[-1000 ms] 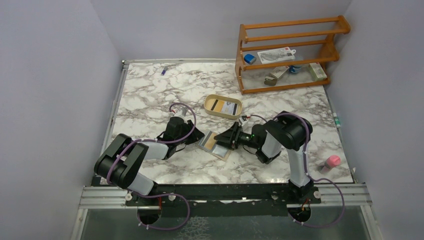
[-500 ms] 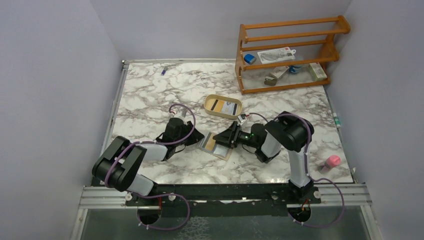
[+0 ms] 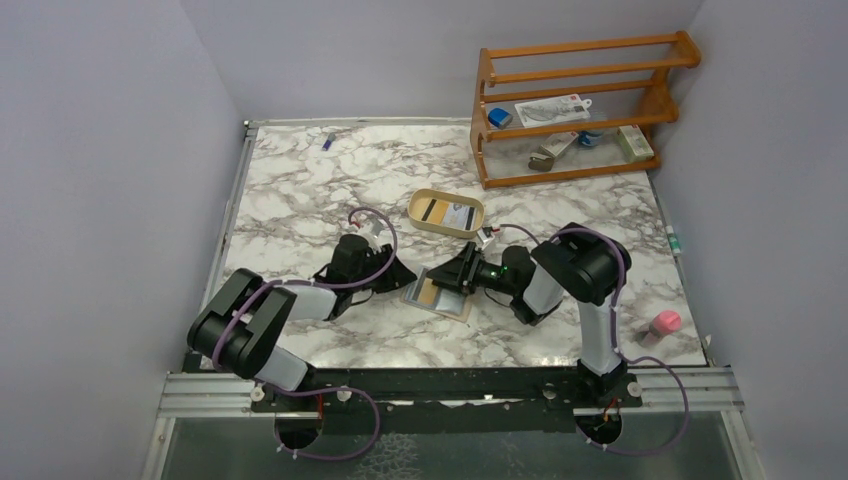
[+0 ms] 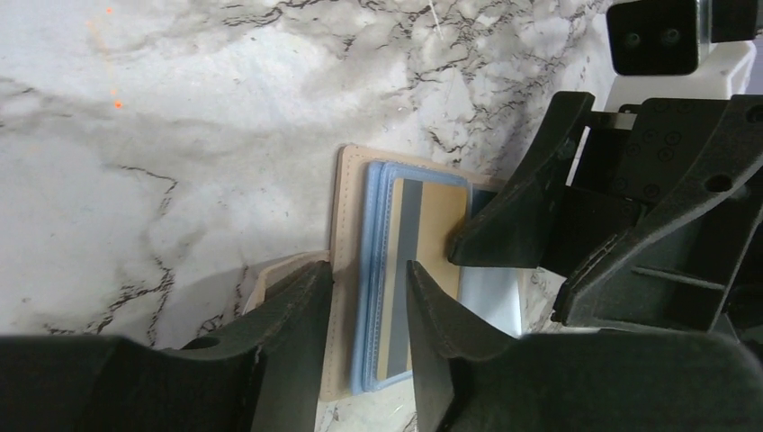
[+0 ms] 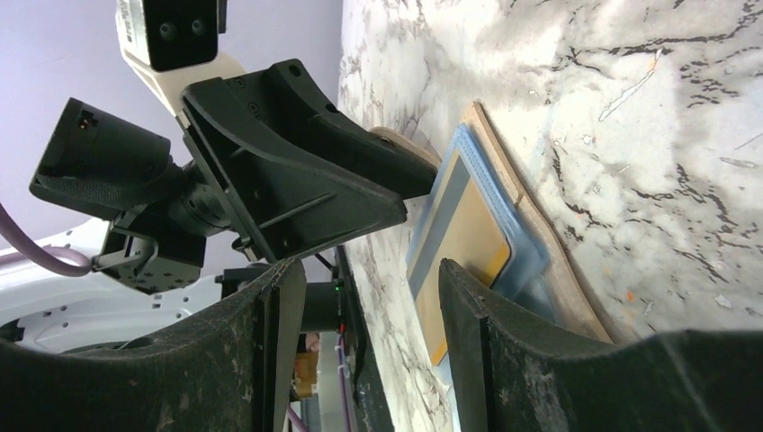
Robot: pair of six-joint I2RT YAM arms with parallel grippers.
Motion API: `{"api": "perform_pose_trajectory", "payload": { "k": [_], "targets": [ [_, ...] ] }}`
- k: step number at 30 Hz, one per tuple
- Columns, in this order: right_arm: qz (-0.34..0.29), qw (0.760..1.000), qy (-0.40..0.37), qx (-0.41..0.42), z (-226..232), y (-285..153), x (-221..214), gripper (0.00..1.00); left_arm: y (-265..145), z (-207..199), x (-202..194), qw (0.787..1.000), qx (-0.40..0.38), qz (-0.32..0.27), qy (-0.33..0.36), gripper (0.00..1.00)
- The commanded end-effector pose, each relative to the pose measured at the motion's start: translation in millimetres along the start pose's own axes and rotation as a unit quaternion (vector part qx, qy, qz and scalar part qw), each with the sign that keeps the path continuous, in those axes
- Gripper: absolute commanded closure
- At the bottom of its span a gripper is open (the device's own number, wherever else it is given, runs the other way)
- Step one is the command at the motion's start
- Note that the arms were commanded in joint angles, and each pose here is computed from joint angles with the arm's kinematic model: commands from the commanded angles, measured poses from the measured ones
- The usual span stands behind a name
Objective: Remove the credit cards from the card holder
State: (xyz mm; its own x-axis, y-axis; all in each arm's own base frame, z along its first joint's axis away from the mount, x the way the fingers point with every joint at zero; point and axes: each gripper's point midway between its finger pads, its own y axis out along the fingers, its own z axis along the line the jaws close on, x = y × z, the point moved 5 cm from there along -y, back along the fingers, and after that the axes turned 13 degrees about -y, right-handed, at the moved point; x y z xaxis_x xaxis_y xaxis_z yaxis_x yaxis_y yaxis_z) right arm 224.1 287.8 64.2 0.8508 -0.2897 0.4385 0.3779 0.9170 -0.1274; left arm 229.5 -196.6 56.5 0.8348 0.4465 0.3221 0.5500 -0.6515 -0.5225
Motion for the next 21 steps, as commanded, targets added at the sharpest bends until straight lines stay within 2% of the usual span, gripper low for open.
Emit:
{"api": "perform_pose_trajectory", "payload": {
  "k": [1,6,13,21],
  "targets": [
    [0.000,1.000,-0.006,-0.014,-5.1,0.5,-2.2,0.39,1.6,20.0,-21.5,0.998,0.028,0.058,0.012,0.58],
    [0.005,1.000,0.004,-0.016,-11.0,0.5,-7.0,0.39,9.5,27.7,-29.3,0.996,0.033,0.088,0.013,0.54],
    [0.006,1.000,-0.008,-0.020,-6.3,0.6,-2.9,0.39,18.2,56.9,-40.8,0.991,0.094,0.094,0.011,0.60],
    [0.000,0.999,-0.032,-0.016,6.6,1.8,7.1,0.39,21.5,63.1,-44.3,0.982,0.161,0.066,0.076,0.65]
  ]
}}
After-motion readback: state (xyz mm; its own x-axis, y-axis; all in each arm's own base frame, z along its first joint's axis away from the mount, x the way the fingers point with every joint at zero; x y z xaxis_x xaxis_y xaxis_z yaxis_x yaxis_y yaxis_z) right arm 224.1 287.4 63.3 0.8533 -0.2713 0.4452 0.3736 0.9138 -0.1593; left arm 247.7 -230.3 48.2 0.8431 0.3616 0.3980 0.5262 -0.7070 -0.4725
